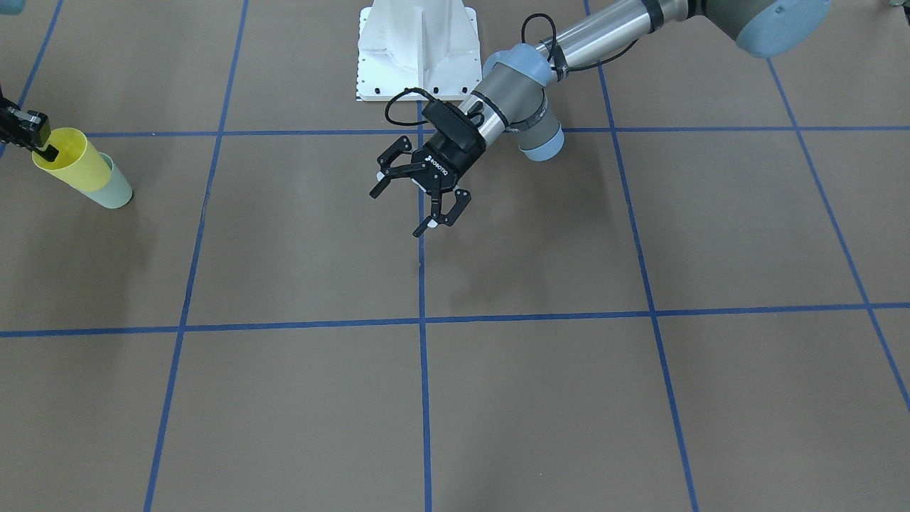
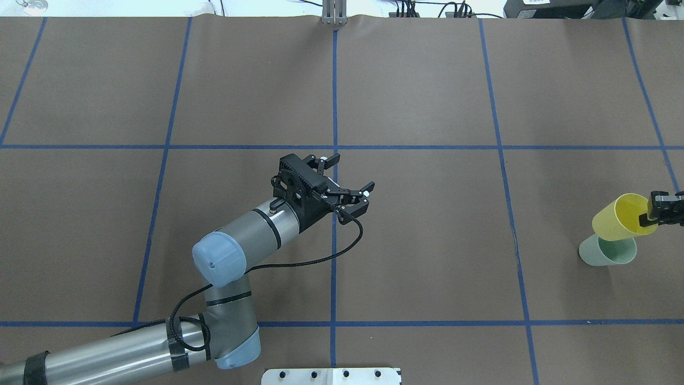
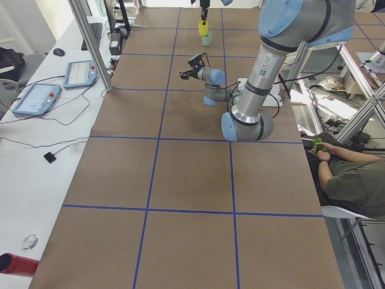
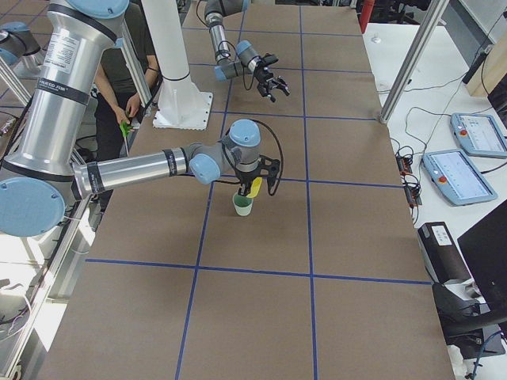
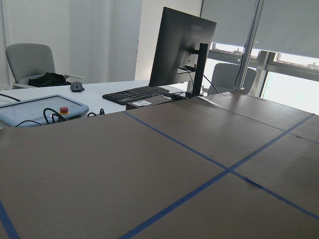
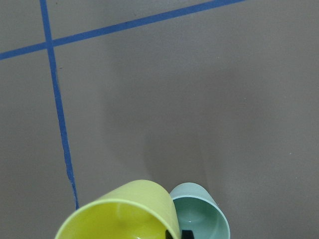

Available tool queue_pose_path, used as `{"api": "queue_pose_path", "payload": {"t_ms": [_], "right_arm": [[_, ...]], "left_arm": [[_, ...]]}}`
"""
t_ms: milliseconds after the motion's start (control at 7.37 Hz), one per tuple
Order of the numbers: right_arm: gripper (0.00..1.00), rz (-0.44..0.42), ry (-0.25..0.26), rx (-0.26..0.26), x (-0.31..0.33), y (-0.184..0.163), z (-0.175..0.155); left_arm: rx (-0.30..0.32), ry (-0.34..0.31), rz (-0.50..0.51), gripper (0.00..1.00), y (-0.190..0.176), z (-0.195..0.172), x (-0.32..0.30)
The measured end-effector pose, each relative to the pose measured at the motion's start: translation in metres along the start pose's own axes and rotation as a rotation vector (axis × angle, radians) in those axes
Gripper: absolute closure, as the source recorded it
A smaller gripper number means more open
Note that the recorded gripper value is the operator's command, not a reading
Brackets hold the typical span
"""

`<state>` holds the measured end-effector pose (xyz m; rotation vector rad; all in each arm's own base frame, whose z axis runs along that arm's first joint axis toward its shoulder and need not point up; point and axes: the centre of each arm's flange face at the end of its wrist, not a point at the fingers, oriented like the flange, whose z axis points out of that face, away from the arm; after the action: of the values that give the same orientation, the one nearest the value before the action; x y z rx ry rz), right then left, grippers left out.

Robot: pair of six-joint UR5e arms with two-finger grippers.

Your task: Transfer and stack yellow cup on green cup

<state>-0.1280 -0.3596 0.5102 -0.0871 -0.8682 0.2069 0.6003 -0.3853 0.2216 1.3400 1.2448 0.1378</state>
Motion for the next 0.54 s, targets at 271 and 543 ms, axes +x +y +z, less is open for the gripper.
{"api": "queue_pose_path", "payload": {"t_ms": [271,543], "right_arm": [[1.00,0.011,0.007,-0.017,0.0085,0.0061,0.0025],[1.00,0.012,0.013,-0.029,0.0118,0.0101,0.0050]], "left_arm": [[-0.002,-0.001,0.001,0.01,0.0008,0.0004,-0.0001],[-0.003,-0.001,0.001,0.01,0.0012,0.0004,0.0002]]}}
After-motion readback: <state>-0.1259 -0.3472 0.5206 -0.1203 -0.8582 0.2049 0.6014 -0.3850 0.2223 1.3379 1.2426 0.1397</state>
